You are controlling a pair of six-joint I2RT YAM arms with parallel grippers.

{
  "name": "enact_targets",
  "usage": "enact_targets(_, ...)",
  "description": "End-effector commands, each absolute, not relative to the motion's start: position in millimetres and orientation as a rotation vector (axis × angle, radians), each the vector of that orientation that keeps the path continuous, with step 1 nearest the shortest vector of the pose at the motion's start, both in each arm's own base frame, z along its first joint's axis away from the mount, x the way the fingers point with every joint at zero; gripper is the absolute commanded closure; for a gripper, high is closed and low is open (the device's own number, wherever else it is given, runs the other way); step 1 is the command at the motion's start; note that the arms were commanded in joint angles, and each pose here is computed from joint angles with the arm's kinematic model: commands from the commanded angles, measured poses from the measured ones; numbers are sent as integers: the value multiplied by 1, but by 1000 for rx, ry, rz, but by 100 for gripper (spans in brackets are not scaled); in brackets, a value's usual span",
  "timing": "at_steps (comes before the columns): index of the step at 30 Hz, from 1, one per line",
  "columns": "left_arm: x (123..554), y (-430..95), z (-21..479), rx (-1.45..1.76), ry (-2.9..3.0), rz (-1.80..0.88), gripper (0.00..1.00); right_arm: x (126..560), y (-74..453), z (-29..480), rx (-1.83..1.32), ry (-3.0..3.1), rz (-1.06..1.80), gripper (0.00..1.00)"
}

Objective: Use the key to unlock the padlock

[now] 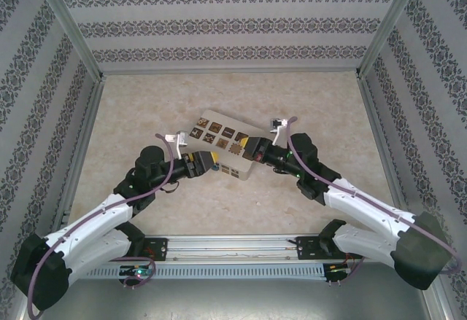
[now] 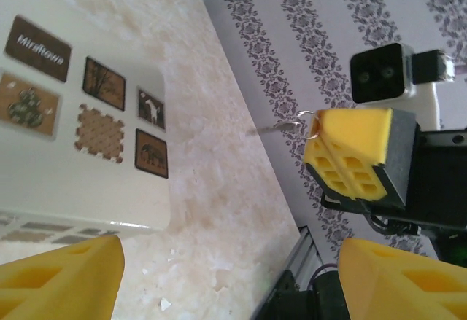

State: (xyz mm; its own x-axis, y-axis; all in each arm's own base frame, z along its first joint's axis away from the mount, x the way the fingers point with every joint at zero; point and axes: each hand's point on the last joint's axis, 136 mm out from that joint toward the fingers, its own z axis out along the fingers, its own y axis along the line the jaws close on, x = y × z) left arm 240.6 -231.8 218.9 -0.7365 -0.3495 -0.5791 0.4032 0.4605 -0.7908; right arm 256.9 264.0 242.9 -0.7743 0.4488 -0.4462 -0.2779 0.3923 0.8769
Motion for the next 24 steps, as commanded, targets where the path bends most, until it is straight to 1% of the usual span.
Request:
enact_targets(1,241,-238,238,249,1887,-1235,23,252,261,246,163,1990,1485,100)
enact_targets(6,243,-243,252,256,1822,-1278,23,249,254,246,129,2002,1456,100)
enact_targets(14,250,-248,259,173,1822,-1364,23,248,252,252,106,2001,1464,100)
enact_targets(18,263,-243,248,-77,1900,-1425,21,249,254,255,96,1999,1467,100)
enact_targets(24,274,-242,239,-457,1897,-1650,20,254,266,259,60,2004,1469,100)
